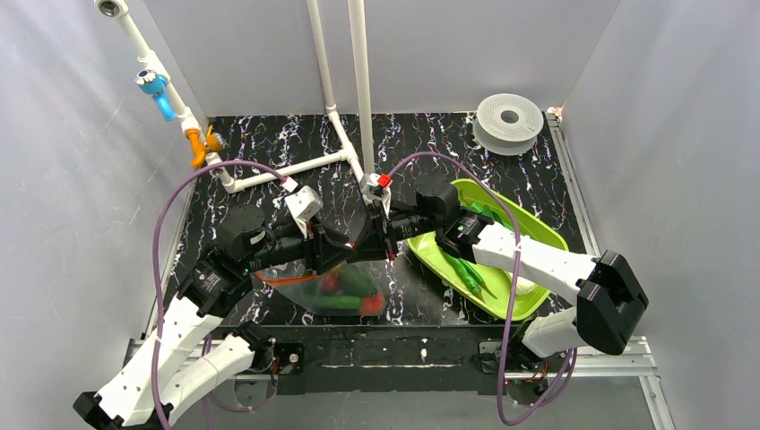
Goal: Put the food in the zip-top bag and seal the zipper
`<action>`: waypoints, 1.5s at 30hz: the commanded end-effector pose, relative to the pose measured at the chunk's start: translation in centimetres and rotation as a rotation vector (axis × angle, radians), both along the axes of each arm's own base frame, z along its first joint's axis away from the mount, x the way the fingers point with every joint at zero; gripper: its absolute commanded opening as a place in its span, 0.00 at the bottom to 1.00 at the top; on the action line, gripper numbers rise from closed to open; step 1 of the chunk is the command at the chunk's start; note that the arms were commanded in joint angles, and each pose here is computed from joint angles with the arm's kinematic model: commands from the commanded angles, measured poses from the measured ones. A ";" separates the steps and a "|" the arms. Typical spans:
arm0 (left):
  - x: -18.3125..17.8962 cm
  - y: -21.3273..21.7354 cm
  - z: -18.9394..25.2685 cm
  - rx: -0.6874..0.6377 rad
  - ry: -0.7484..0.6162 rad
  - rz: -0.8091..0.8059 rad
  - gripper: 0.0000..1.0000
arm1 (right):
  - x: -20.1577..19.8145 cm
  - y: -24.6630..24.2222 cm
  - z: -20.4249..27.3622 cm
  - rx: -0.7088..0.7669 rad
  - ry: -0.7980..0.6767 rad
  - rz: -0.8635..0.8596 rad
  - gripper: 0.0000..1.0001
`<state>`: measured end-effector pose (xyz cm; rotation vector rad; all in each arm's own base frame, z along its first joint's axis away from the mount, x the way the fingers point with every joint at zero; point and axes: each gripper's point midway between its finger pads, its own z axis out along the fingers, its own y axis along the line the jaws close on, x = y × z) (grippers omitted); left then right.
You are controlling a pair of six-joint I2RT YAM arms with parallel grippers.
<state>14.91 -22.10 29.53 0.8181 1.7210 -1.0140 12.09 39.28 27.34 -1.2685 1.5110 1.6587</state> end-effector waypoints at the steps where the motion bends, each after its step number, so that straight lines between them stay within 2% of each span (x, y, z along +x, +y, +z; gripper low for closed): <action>1: -0.2 -0.2 1.8 -0.026 -0.057 -0.027 0.36 | 0.0 0.2 2.7 0.058 -0.047 0.017 0.01; 3: -0.3 -0.3 1.7 -0.026 -0.054 -0.039 0.36 | 0.0 0.2 2.7 0.059 -0.049 0.013 0.01; 8: -0.2 -0.4 1.0 -0.005 -0.031 -0.042 0.45 | 0.1 0.2 2.9 0.059 -0.052 0.011 0.01; 13: -0.2 -0.3 0.4 0.011 -0.013 -0.038 0.47 | 0.1 0.2 2.9 0.058 -0.054 0.012 0.01; 16: -0.3 -0.3 0.3 0.013 -0.015 -0.045 0.41 | 0.1 0.3 2.9 0.054 -0.054 0.015 0.01; 20: -0.5 -0.2 0.2 0.024 -0.012 -0.054 0.21 | 0.2 0.3 3.0 0.053 -0.055 0.006 0.01; 26: -1.0 0.3 -0.4 0.060 -0.003 -0.056 0.01 | 0.7 0.3 2.9 0.048 -0.047 -0.040 0.01; 33: -1.1 1.8 -0.6 0.078 -0.033 0.014 0.00 | 2.0 0.0 2.1 0.061 0.005 -0.180 0.01; 45: -1.4 3.3 -0.7 0.107 -0.061 0.067 0.00 | 6.5 -3.5 -0.2 0.033 0.015 -0.540 0.01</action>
